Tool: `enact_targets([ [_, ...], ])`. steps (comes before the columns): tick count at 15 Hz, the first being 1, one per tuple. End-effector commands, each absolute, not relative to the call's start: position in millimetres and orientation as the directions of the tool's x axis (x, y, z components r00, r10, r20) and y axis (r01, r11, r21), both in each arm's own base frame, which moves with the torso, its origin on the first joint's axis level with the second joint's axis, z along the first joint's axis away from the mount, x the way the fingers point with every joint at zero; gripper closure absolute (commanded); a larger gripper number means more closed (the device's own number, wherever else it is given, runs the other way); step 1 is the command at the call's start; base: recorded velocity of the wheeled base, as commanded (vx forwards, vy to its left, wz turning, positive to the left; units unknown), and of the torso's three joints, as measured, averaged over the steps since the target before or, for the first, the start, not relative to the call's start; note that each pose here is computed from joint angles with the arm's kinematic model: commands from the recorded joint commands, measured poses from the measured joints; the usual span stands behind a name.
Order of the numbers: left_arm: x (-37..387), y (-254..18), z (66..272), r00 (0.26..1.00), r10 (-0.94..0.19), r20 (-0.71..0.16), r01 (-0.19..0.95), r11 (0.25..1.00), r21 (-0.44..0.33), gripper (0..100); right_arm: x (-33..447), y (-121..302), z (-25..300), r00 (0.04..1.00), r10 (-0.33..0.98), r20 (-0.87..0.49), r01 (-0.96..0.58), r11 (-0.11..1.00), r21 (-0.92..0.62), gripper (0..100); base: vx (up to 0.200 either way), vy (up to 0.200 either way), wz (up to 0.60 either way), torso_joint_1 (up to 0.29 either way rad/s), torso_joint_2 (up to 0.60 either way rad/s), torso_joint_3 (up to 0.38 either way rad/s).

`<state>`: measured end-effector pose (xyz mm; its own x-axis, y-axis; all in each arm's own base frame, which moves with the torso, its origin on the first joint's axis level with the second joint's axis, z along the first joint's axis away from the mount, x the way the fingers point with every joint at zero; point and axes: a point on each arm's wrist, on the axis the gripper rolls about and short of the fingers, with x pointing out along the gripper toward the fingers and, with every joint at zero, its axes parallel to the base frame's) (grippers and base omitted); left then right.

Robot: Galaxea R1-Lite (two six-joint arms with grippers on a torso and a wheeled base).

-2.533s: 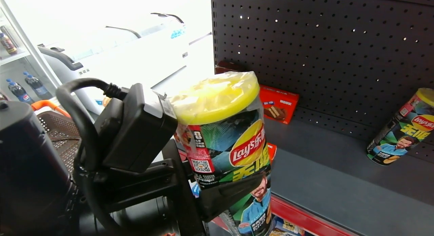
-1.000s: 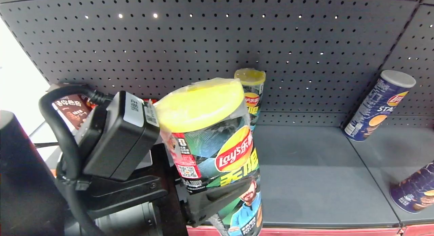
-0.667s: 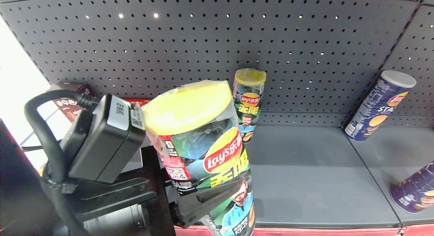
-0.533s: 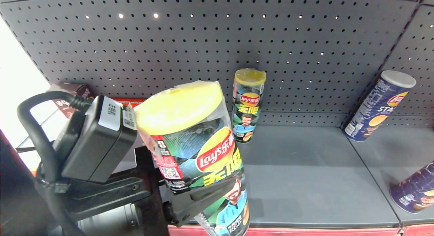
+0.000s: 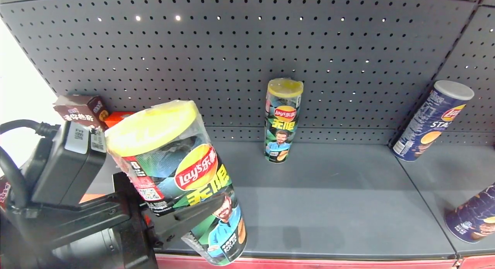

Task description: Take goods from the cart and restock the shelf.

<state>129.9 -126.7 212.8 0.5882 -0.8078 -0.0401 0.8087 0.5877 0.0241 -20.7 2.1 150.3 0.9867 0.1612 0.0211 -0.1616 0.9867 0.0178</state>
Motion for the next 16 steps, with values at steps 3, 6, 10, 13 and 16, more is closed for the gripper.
enact_targets([
  [3,136,-120,213,0.631,-0.774,-0.039,0.775,0.631,0.023,100,44,23,218,0.771,0.614,-0.172,-0.62,0.784,0.019,0,0.0,0.0,0.0,0.0,0.0,0.0],
  [6,142,-122,215,0.64,-0.768,-0.042,0.769,0.639,0.023,100,63,40,213,0.704,0.679,-0.209,-0.694,0.72,0.001,0,0.0,0.0,0.0,0.0,0.0,0.0],
  [10,150,-123,212,0.652,-0.756,-0.06,0.758,0.652,0.019,100,97,65,205,0.667,0.682,-0.299,-0.71,0.704,0.022,0,0.0,0.0,0.0,0.0,0.0,0.0],
  [13,150,-123,214,0.653,-0.755,-0.053,0.756,0.654,-0.001,100,124,88,203,0.602,0.711,-0.362,-0.748,0.661,0.054,0,0.0,0.0,0.0,0.0,0.0,0.0],
  [16,150,-123,215,0.655,-0.754,-0.05,0.754,0.656,-0.024,100,163,111,202,0.629,0.71,-0.316,-0.74,0.672,0.037,0,0.0,0.0,0.0,0.0,0.0,0.0],
])
